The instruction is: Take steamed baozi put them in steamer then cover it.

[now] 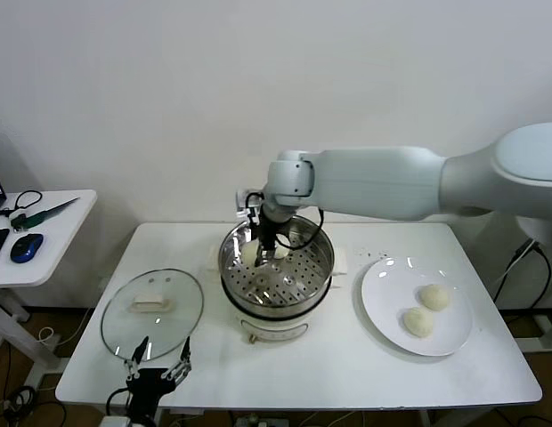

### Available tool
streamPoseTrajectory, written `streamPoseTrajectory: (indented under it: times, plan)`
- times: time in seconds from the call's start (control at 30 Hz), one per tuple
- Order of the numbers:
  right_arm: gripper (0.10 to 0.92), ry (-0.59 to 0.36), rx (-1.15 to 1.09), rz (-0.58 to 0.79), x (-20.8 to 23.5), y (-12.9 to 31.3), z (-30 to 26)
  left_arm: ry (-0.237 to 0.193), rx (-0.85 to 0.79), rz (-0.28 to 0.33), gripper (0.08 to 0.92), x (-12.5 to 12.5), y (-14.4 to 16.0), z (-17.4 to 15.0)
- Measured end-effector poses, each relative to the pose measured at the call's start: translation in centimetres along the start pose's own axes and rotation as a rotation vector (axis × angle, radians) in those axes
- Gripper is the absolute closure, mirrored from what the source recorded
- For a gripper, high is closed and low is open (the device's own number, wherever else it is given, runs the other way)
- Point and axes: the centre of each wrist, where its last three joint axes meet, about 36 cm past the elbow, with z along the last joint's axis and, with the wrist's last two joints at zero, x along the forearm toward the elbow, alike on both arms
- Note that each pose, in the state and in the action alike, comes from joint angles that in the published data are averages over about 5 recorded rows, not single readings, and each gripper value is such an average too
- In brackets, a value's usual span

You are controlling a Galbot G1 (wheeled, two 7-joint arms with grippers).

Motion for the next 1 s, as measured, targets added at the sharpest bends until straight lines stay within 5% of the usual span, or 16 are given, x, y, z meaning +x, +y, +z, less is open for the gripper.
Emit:
streamPoseTrajectory:
  times: [0.23, 0.5, 0.73, 1.0]
  plan:
    - [0.326, 0.009, 0.005, 0.007, -2.9, -0.2, -1.2, 0.0, 0.001, 0.0, 0.177, -0.2, 0.0, 0.0]
    - [0.203, 0.015, 0.025, 0.007, -3.0, -0.5, -1.1, 0.001, 0.002, 0.0, 0.177, -0.2, -0.1, 0.0]
    - [0.199, 0.027, 0.045, -0.022, 1.0, -0.9, 2.2, -0.004, 0.006, 0.002, 0.177, -0.1, -0.3, -0.2]
    - [0.2, 0.095, 0.001, -0.052, 8.1, 0.5, 13.4, -0.007, 0.014, 0.005, 0.177, -0.1, -0.6, -0.4]
